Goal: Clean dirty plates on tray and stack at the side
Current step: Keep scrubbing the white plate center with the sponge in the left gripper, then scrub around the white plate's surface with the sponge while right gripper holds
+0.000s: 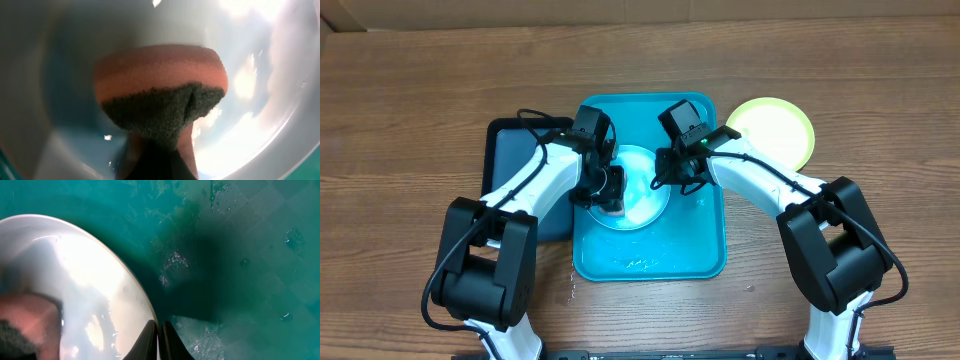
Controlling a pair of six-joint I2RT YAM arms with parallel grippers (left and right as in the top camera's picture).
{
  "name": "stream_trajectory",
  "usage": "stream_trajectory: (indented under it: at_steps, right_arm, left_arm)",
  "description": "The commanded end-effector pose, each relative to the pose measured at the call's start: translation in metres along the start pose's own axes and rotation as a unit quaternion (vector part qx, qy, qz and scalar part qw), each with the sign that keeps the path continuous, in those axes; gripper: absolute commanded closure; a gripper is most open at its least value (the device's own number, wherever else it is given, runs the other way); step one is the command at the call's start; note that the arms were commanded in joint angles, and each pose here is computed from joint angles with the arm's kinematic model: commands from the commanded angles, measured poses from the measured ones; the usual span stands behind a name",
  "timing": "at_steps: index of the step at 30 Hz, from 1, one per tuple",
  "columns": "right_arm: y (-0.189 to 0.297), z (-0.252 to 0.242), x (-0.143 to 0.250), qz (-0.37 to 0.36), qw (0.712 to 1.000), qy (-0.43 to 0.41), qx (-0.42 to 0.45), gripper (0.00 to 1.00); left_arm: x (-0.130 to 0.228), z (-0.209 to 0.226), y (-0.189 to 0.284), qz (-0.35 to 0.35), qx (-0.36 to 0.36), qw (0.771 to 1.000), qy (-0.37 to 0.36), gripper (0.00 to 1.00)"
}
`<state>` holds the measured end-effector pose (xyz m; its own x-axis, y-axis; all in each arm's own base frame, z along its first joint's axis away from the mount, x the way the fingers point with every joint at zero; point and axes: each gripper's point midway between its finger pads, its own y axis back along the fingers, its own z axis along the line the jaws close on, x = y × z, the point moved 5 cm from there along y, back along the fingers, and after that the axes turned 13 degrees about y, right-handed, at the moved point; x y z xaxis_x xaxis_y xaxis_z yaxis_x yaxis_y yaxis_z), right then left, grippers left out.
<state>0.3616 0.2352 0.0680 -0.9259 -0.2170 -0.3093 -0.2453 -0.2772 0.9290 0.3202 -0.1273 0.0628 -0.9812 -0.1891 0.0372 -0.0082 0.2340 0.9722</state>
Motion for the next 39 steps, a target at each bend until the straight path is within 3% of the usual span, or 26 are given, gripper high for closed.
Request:
stream_trajectory:
  at_steps: [1,7,10,12,20,23,39]
  right_arm:
    - [-0.002,-0.002,-0.003,-0.008,1.000,-0.006,0.009,0.96]
    - [-0.002,-0.002,-0.003,-0.008,1.000,-0.005,0.007,0.96]
    - [-0.002,-0.001,-0.001,-0.005,1.000,-0.004,0.007,0.82]
    - [-0.002,-0.001,0.001,0.001,1.000,-0.005,0.008,0.80]
    - [-0.002,0.000,0.012,0.030,1.000,-0.007,0.003,0.88]
    - [-0.002,0.002,0.015,0.037,0.999,-0.006,0.000,0.96]
    - [-0.002,0.007,0.015,0.034,0.999,0.001,-0.003,0.96]
  left_arm:
    - [0.004,0.002,-0.005,0.025,-0.003,1.000,-0.007,0.96]
    - [0.003,0.001,-0.009,0.011,-0.014,1.000,-0.018,0.96]
    - [0.001,0.000,-0.011,0.008,-0.012,1.000,-0.017,0.96]
    - [0.000,0.000,-0.013,0.008,-0.013,1.000,-0.015,0.96]
    - [-0.003,0.003,-0.029,0.016,-0.017,1.000,-0.011,0.96]
    - [-0.004,0.002,-0.029,0.012,-0.015,1.000,-0.012,0.96]
    - [-0.047,-0.027,-0.025,-0.103,0.045,0.993,-0.027,0.96]
